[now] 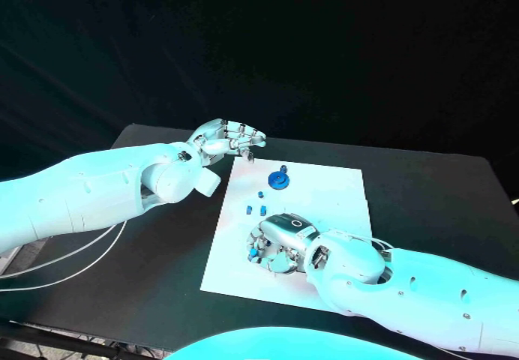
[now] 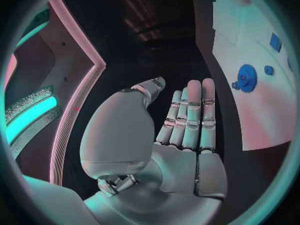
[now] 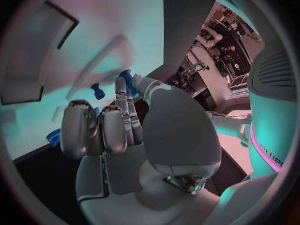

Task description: Assemble the parts on the task board

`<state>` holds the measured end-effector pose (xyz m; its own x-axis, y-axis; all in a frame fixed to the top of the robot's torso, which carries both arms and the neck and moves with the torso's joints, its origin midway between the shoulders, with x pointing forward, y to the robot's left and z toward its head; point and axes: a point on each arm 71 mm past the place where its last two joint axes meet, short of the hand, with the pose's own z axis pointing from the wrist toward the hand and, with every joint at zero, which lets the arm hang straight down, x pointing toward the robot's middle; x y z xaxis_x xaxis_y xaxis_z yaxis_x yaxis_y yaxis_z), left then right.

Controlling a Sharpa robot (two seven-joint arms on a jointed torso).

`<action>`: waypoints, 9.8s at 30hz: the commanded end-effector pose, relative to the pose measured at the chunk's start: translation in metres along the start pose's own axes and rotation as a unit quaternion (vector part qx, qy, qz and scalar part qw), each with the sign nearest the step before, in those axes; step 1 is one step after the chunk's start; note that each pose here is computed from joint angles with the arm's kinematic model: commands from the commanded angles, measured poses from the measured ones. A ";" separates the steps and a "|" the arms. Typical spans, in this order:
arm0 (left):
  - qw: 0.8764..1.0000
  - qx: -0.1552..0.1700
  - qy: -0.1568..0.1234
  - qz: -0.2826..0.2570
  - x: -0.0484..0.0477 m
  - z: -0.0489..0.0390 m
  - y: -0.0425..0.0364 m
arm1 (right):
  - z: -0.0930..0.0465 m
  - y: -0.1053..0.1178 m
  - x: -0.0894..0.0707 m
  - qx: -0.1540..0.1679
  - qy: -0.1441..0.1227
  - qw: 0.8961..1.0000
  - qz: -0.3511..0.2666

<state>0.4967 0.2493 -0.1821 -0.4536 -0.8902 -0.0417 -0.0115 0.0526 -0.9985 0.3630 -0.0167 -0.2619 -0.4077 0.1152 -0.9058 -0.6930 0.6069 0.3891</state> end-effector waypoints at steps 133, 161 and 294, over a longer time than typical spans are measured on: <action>1.000 0.005 0.007 -0.002 -0.0008 -0.0064 0.0016 | -0.117 -0.082 -0.025 0.275 0.002 0.935 0.223; 1.000 0.004 0.007 -0.002 -0.0011 -0.0068 0.0016 | -0.098 -0.076 -0.010 0.269 0.040 0.937 0.217; 1.000 0.003 0.006 -0.003 -0.0023 -0.0095 0.0015 | -0.169 -0.119 -0.003 0.339 0.020 0.928 0.155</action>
<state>0.4899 0.2578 -0.1843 -0.4527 -0.8907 -0.0413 -0.0147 0.0537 -0.9984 0.3513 -0.2214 -0.2701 -0.5080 0.3090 -0.8040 -0.0679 0.9161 0.3950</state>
